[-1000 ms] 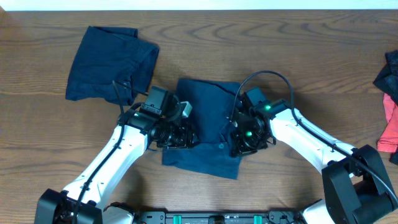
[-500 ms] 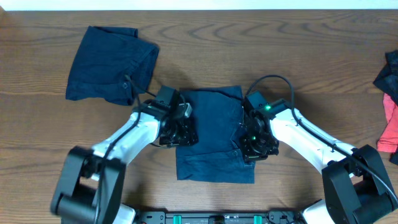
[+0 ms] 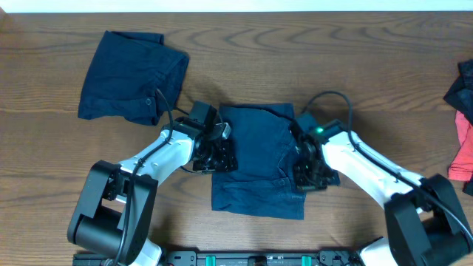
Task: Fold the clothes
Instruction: 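Press and square the folded shorts' sides with both grippers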
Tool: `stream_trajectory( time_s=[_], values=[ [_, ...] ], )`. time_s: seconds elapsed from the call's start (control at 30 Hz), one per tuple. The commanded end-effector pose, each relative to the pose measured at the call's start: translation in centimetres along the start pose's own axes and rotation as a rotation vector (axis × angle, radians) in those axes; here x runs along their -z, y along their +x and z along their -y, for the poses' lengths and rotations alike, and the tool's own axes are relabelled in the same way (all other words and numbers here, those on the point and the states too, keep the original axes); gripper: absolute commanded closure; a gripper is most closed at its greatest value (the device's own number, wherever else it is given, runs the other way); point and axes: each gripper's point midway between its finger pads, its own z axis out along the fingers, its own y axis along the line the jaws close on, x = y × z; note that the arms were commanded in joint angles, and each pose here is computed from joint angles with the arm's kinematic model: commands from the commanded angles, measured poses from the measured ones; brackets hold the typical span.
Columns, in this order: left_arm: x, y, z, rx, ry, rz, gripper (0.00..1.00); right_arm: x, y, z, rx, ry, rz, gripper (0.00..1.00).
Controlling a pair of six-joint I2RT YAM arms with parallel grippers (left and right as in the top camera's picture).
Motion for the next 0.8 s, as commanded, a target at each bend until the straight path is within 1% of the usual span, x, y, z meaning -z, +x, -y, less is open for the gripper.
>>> stream_trajectory(
  time_s=[0.0, 0.07, 0.13, 0.2, 0.3, 0.33, 0.43, 0.57, 0.6, 0.63, 0.67, 0.7, 0.77],
  values=[
    [-0.7, 0.0, -0.8, 0.008, -0.022, -0.015, 0.5, 3.0, -1.6, -2.9, 0.109, -0.175, 0.139, 0.86],
    [-0.7, 0.0, -0.7, 0.007, -0.016, -0.017, 0.46, 4.3, -2.9, -3.7, 0.118, -0.21, 0.227, 0.76],
    [-0.7, 0.0, -0.7, 0.007, -0.016, -0.016, 0.46, 4.9, -3.7, -4.1, 0.109, -0.231, 0.274, 0.76],
    [-0.7, 0.0, -0.6, 0.006, -0.015, -0.015, 0.45, 4.9, -4.1, -4.3, 0.083, -0.237, 0.28, 0.79],
    [-0.8, -0.1, -0.6, 0.005, -0.015, -0.013, 0.44, 4.0, -4.4, -4.3, 0.046, -0.235, 0.258, 0.81],
    [-0.8, -0.1, -0.6, 0.004, -0.015, -0.012, 0.42, 3.5, -4.5, -4.3, 0.033, -0.232, 0.245, 0.81],
    [-0.8, -0.1, -0.6, 0.004, -0.014, -0.011, 0.4, 1.6, -4.6, -4.2, 0.018, -0.213, 0.193, 0.73],
    [-0.8, -0.1, -0.6, 0.004, -0.014, -0.011, 0.38, -0.7, -4.5, -5.5, 0.037, -0.247, 0.125, 0.73],
    [-0.8, -0.1, -0.6, 0.004, -0.014, -0.011, 0.37, -1.2, -4.5, -5.7, 0.043, -0.251, 0.113, 0.76],
    [-0.8, -0.1, -0.6, 0.004, -0.014, -0.011, 0.36, -1.5, -4.5, -5.9, 0.057, -0.254, 0.109, 0.87],
    [-0.8, -0.1, -0.6, 0.004, -0.014, -0.011, 0.36, -1.6, -4.6, -6.1, 0.066, -0.26, 0.109, 0.95],
    [-0.8, -0.1, -0.6, 0.004, -0.014, -0.011, 0.36, -1.5, -4.7, -6.0, 0.071, -0.264, 0.112, 0.99],
    [-0.8, -0.1, -0.6, 0.004, -0.015, -0.011, 0.35, -1.0, -5.4, -5.9, 0.094, -0.273, 0.144, 0.99]
  ],
)
